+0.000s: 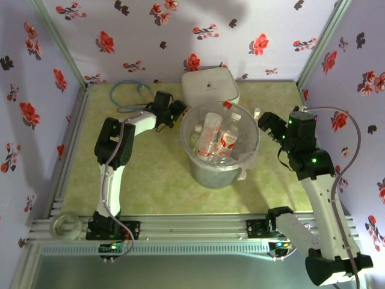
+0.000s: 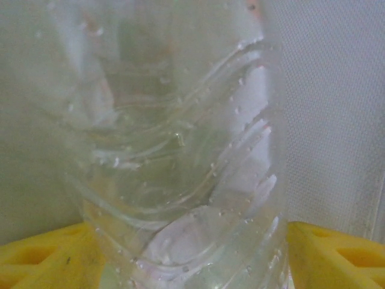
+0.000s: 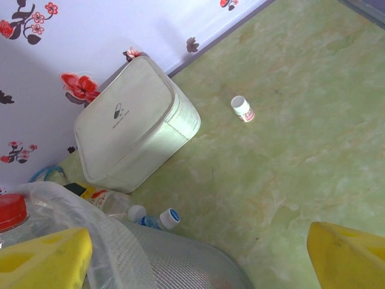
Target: Put the plastic bottles in the bin
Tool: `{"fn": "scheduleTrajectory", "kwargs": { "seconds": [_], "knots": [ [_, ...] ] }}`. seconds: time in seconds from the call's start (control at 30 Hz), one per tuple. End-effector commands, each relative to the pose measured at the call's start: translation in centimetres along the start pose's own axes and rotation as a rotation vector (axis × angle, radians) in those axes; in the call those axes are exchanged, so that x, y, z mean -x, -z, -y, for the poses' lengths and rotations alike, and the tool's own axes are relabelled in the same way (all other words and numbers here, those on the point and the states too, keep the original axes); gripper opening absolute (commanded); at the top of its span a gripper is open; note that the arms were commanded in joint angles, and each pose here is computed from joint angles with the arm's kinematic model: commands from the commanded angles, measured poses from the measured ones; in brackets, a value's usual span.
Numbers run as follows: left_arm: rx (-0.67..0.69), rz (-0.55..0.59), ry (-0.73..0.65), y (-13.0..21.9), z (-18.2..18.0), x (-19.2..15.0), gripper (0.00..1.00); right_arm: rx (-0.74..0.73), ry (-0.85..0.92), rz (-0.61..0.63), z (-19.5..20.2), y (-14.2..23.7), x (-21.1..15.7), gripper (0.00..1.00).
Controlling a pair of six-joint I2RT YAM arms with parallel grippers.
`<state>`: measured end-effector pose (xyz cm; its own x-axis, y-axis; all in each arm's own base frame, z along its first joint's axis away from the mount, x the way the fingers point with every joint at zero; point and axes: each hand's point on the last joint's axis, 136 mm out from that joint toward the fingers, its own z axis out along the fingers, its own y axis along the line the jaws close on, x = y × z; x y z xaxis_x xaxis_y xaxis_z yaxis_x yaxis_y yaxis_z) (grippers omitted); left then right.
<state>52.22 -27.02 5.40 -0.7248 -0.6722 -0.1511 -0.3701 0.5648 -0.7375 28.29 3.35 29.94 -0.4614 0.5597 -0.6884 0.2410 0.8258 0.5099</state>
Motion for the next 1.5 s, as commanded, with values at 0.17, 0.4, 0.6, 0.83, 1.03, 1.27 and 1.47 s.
{"fn": "scheduleTrajectory", "kwargs": {
  "seconds": [0.17, 0.4, 0.6, 0.83, 1.03, 1.27, 1.47],
  "knots": [
    [-0.073, 0.023, 0.046, 1.0, 1.1, 1.5, 0.61, 0.025, -0.018, -0.022, -0.5, -0.8, -0.2, 0.93],
    [-0.202, 0.114, 0.027, 5.9, 5.3, 5.2, 0.61, 0.028, -0.027, -0.024, -0.5, -0.8, -0.1, 0.93],
    [-0.345, 0.229, -0.067, 13.1, 10.1, 8.7, 0.61, 0.038, -0.039, -0.026, -0.8, -1.0, -0.2, 0.93],
    [-0.438, 0.368, -0.240, 22.9, 13.7, 10.1, 0.61, 0.051, -0.048, -0.032, -1.0, -1.3, -0.2, 0.93],
    [-0.491, 0.467, -0.504, 31.8, 16.7, 8.5, 0.59, 0.057, -0.051, -0.039, -1.1, -1.6, -0.3, 0.93],
    [-0.572, 0.329, -0.753, 37.6, 19.8, 3.4, 0.58, 0.075, -0.062, -0.060, -1.4, -2.2, -0.8, 0.93],
    [-0.644, 0.093, -0.897, 36.9, 20.5, -2.9, 0.51, 0.084, -0.072, -0.069, -1.6, -2.6, -0.9, 0.93]
  ]
}}
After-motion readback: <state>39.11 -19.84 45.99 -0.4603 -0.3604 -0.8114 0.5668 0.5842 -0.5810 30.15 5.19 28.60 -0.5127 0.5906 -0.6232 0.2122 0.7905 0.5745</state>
